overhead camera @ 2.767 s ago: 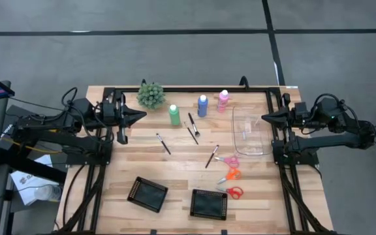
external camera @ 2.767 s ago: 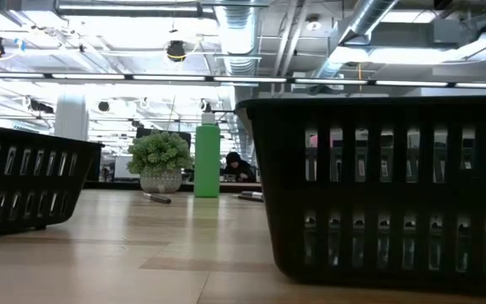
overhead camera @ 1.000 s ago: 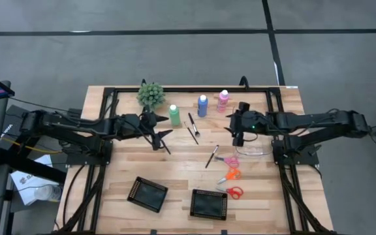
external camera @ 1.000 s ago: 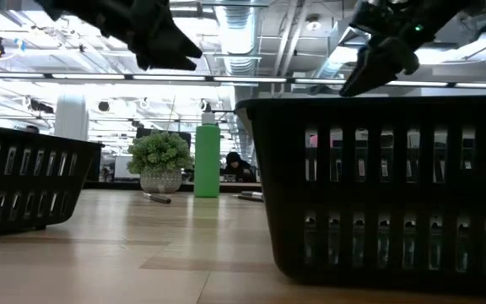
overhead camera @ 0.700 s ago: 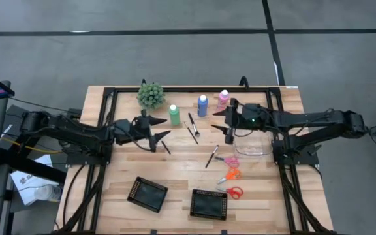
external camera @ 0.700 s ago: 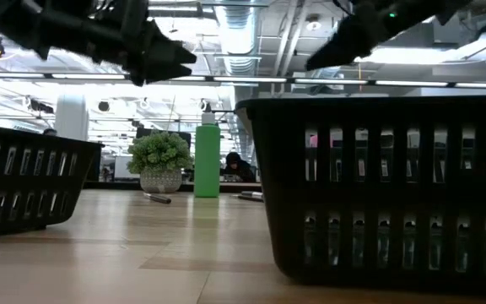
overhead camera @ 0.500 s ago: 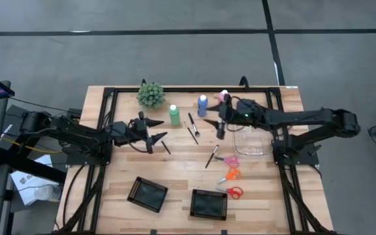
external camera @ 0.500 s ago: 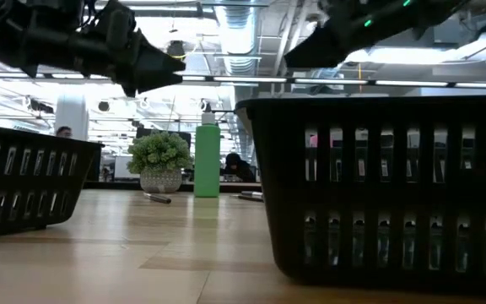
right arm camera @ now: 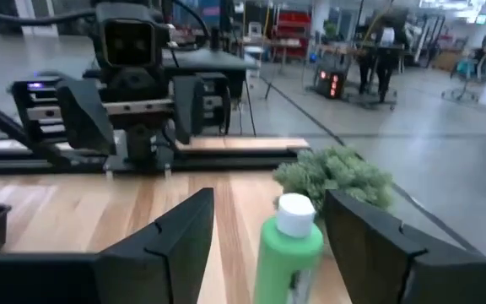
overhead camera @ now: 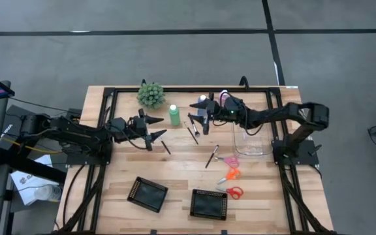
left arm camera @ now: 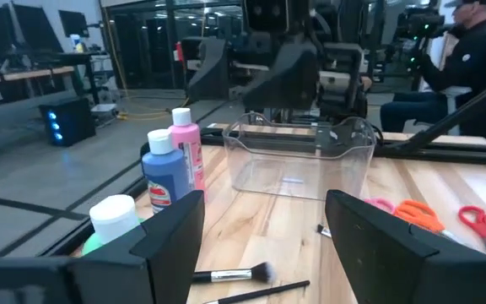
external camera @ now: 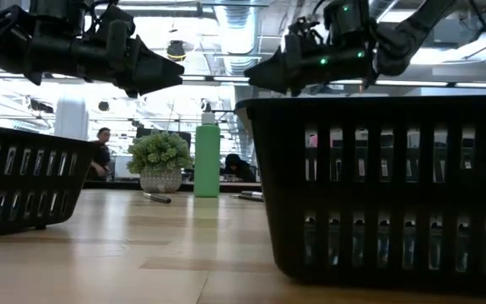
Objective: Pick & Place Paint Supplies
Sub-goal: Put the green paint bottle into the transparent bin
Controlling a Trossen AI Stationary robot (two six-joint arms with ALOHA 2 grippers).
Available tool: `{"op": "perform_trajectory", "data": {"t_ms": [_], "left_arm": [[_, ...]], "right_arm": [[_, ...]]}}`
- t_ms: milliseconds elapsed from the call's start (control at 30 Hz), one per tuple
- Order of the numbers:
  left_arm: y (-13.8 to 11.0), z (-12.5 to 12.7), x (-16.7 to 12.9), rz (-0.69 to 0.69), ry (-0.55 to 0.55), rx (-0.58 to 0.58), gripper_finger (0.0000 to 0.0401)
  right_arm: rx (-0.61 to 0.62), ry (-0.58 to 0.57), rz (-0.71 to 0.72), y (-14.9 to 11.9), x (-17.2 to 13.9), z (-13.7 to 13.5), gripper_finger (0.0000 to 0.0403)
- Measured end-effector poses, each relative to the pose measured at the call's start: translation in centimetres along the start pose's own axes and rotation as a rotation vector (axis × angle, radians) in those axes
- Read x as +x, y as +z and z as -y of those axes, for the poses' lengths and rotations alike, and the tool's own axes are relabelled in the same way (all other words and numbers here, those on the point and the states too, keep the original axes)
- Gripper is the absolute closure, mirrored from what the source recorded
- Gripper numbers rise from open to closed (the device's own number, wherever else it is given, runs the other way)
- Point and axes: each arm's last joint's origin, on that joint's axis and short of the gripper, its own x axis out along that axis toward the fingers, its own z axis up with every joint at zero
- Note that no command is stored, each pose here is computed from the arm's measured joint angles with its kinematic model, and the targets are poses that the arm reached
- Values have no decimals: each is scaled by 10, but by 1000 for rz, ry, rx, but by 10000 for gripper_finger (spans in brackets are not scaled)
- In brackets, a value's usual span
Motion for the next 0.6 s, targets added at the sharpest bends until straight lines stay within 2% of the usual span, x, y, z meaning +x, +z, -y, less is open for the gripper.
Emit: {"op": "perform_trajectory", "data": {"t_ms": [200,400,600], "left_arm": [[-1,-12,2,-7,42,-17,151],[-4,-26,3,-37,39,-23,123],[-6,-31,3,-60,41,2,120]], "right_arm": [[44,11,23,-17,13,3,186],[45,9,24,-20,32,6,169],[46,12,21,-22,48,8,162]]}}
